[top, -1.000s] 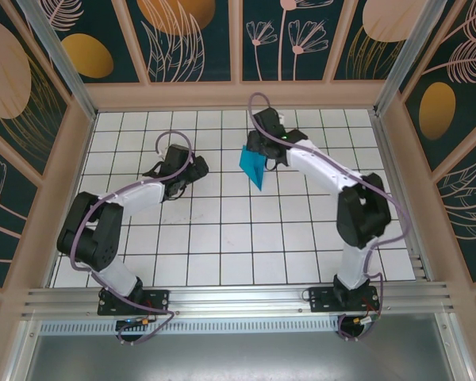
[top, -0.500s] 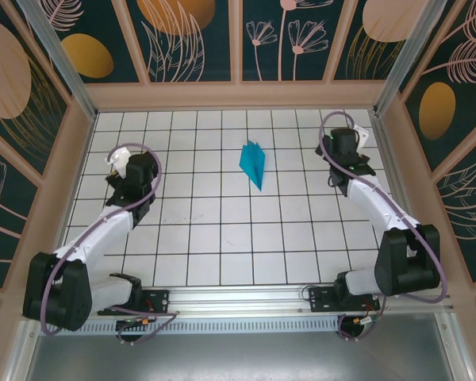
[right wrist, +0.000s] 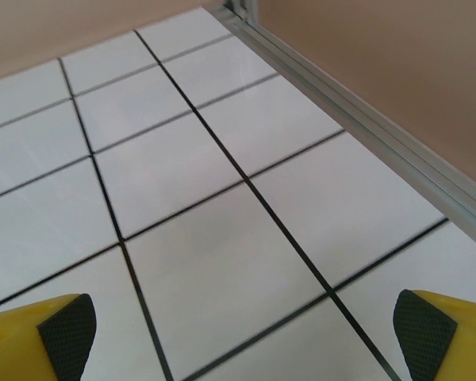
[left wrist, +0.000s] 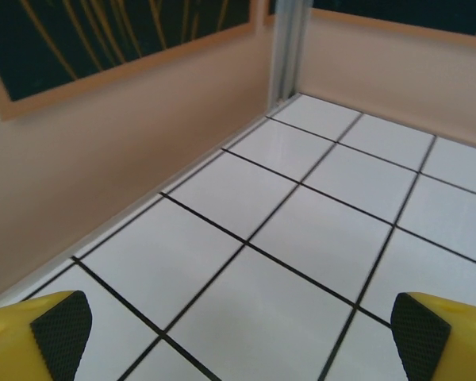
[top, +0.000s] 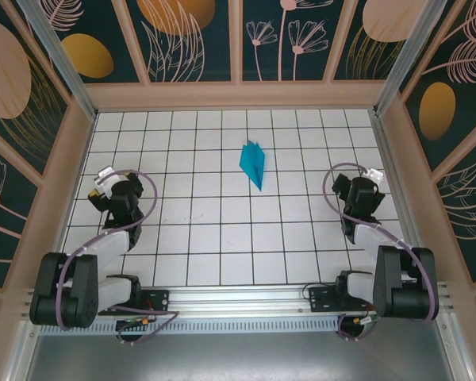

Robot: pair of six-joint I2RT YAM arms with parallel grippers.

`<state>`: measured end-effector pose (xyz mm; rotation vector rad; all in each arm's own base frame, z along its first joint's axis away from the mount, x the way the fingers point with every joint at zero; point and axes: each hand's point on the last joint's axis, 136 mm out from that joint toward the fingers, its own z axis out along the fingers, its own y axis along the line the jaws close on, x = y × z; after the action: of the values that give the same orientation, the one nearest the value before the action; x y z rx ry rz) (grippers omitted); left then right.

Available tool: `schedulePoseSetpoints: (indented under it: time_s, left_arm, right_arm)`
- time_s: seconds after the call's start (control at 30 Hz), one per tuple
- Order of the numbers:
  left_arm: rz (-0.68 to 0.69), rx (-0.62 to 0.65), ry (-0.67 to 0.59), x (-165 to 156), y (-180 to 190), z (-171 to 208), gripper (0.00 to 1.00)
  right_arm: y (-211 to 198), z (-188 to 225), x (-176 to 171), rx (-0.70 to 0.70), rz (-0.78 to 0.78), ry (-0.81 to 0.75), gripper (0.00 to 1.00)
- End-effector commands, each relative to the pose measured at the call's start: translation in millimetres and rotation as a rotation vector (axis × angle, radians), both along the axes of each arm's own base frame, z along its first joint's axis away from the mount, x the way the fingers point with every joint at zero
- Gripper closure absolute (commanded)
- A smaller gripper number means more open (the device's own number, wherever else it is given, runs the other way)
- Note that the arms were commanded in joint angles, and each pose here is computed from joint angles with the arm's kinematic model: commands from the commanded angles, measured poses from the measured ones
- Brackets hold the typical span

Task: Fold a paper plane with a square sheet of paper (pick it up from the middle)
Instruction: Reset both arms

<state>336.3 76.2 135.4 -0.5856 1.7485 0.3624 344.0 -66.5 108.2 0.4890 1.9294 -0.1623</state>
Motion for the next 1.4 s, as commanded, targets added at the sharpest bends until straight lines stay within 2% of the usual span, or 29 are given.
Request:
schedulePoseSetpoints:
  time_s: [0.0,0.13,0.3,0.57,0.8,1.37]
  left_arm:
    - [-0.175,0.043,-0.117,16.2,-21.9,18.1,0.01]
    - [-0.338,0.062,-0.204,22.1,-42.7,29.3,0.01]
    - [-0.398,0.060,-0.219,26.3,-48.6,20.0,0.02]
    - [-0.409,0.054,-0.203,30.5,-49.5,5.7,0.02]
    - [-0.375,0.051,-0.178,34.9,-43.8,2.9,0.02]
    - [-0.433,0.055,-0.152,42.2,-53.1,-0.6,0.01]
  right_arm:
    - [13.2,40.0,18.8,-0.067,0.106,-0.201,0.01]
    - [21.7,37.0,23.5,-0.067,0.166,-0.237,0.01]
    - [37.3,32.6,24.7,-0.052,0.253,-0.277,0.01]
    - [59.6,15.3,32.6,-0.088,0.352,-0.260,0.01]
    - [54.5,12.5,32.2,-0.071,0.332,-0.264,0.01]
    - [53.8,12.1,32.1,-0.070,0.331,-0.263,0.01]
